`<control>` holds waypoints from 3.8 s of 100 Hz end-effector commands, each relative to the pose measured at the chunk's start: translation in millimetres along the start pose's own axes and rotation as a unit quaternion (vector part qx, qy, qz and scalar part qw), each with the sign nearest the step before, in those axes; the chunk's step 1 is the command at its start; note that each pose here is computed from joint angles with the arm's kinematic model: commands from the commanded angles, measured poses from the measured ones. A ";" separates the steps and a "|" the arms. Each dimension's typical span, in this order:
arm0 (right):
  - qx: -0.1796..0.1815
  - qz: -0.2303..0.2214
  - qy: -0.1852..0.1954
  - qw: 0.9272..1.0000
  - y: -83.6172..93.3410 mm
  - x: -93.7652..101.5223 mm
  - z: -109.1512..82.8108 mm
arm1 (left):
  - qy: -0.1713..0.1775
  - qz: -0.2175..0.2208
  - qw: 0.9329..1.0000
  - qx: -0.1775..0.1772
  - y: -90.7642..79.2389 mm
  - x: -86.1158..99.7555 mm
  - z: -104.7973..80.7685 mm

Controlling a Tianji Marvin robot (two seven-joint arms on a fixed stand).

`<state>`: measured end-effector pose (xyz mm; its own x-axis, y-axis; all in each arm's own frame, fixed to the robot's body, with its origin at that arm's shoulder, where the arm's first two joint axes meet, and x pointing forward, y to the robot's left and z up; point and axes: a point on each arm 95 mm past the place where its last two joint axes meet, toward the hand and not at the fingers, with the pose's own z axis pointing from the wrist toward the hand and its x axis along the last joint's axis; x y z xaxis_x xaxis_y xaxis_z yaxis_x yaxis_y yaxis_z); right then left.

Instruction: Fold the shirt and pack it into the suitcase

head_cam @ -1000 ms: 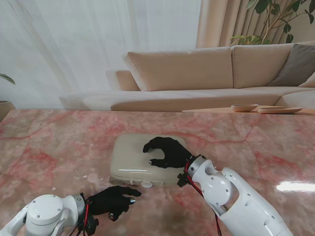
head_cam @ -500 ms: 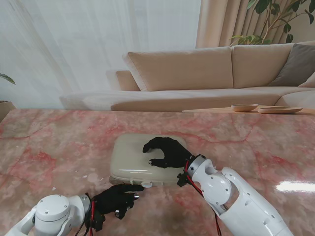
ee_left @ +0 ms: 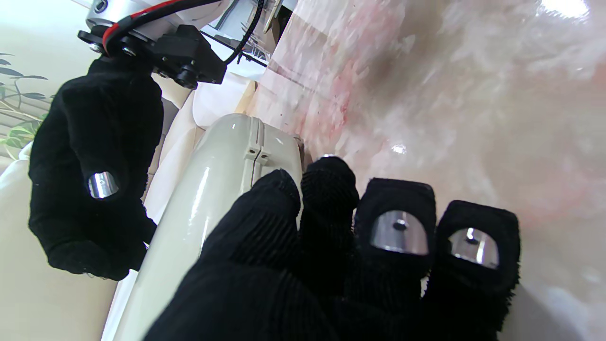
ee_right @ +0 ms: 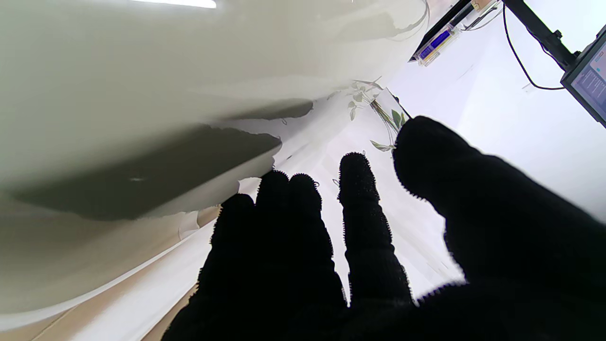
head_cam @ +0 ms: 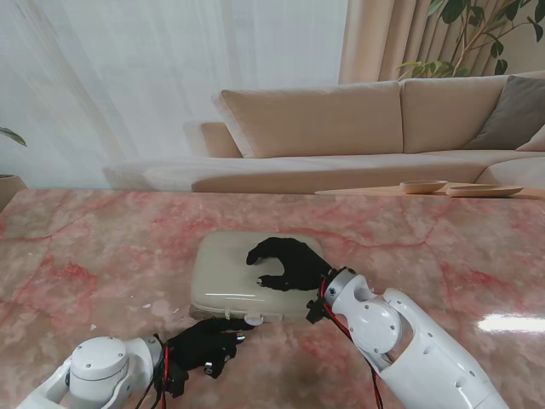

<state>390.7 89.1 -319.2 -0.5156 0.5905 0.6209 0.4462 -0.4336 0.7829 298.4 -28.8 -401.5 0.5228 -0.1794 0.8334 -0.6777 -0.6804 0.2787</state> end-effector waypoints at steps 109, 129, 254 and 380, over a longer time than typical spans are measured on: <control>0.062 0.015 -0.048 0.997 -38.1 -28.0 -14.1 | 0.042 0.009 0.999 -0.026 -2.5 3.0 -8.9; 0.063 0.015 -0.049 0.997 -38.1 -29.0 -13.9 | 0.047 0.006 0.999 -0.019 -3.2 5.5 -8.0; 0.025 0.014 -0.053 0.998 -24.1 -19.6 -11.5 | 0.101 0.016 0.995 -0.003 3.4 21.6 -25.9; -0.250 0.017 -0.178 0.952 88.9 -13.3 -60.0 | 0.218 0.173 0.901 0.333 -32.2 114.8 -84.4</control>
<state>394.8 7.1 -252.2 -0.2105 0.7185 0.6629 0.0079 -0.6769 0.7361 335.5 33.2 -275.7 -0.0033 -0.2644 0.9644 -0.2273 -0.9390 -0.2582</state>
